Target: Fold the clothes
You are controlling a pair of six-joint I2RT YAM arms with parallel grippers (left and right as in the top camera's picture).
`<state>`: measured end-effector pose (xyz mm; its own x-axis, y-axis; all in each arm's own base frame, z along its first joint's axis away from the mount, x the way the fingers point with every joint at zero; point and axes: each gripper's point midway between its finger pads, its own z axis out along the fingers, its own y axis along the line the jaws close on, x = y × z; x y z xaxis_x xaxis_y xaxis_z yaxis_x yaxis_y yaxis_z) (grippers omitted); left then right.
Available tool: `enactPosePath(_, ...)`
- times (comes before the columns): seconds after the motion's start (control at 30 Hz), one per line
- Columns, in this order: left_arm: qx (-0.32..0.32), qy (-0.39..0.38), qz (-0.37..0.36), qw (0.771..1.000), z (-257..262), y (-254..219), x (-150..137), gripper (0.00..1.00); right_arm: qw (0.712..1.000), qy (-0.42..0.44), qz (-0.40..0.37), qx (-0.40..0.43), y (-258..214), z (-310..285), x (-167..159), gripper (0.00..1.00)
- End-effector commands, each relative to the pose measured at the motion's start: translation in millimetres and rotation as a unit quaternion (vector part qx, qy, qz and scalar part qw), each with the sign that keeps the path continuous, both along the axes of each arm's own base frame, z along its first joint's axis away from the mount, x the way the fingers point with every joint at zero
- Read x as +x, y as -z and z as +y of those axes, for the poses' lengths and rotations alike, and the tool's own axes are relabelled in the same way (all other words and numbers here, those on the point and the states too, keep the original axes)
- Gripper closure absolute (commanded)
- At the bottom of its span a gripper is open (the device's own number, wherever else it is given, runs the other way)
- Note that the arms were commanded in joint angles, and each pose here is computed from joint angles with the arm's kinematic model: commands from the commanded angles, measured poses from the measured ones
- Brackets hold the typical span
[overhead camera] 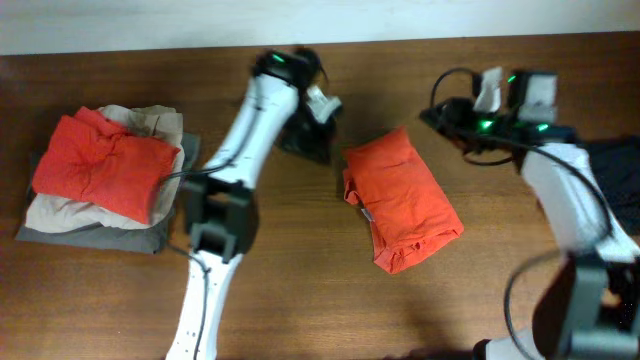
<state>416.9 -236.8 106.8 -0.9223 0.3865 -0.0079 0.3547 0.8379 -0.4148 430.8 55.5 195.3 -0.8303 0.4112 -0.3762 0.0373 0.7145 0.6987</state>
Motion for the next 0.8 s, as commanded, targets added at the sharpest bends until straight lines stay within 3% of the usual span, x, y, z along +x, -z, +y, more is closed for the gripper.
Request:
enactPosePath(0.0, 0.082, -0.052, -0.144, 0.985, 63.2, -98.4, 13.5, 0.9, 0.991, 0.011, -0.042, -0.126, -40.2, -28.1, -9.5, 0.47)
enactPosePath(0.1, 0.185, -0.141, -0.229, 0.945, 123.3, -158.0, 8.3, 0.9, 0.982, 0.037, -0.025, -0.185, -59.0, -46.8, -25.7, 0.46)
enactPosePath(0.2, 0.207, -0.197, -0.277, 0.917, 148.2, -201.9, -7.8, 0.85, 0.976, 0.054, -0.021, -0.209, -76.4, -55.6, -38.7, 0.47)
enactPosePath(0.33, 0.162, -0.215, -0.264, 0.926, 140.9, -214.9, -32.4, 0.83, 0.974, 0.061, -0.039, -0.214, -94.4, -56.0, -48.4, 0.44)
enactPosePath(0.43, 0.157, -0.204, -0.192, 0.947, 126.6, -183.0, -61.4, 0.83, 0.974, 0.062, -0.044, -0.214, -99.7, -55.4, -52.9, 0.41)
enactPosePath(0.57, 0.182, -0.221, -0.133, 0.949, 123.9, -133.1, -87.0, 0.83, 0.975, 0.059, -0.03, -0.214, -95.3, -54.8, -57.8, 0.41)
enactPosePath(0.63, 0.109, -0.217, -0.119, 0.963, 98.4, -113.1, -89.3, 0.75, 0.975, 0.055, -0.027, -0.215, -93.9, -54.5, -59.4, 0.4)
enactPosePath(0.77, -0.091, -0.204, -0.088, 0.971, 31.7, -78.1, -85.0, 0.36, 0.975, 0.053, -0.022, -0.216, -91.9, -54.4, -61.7, 0.35)
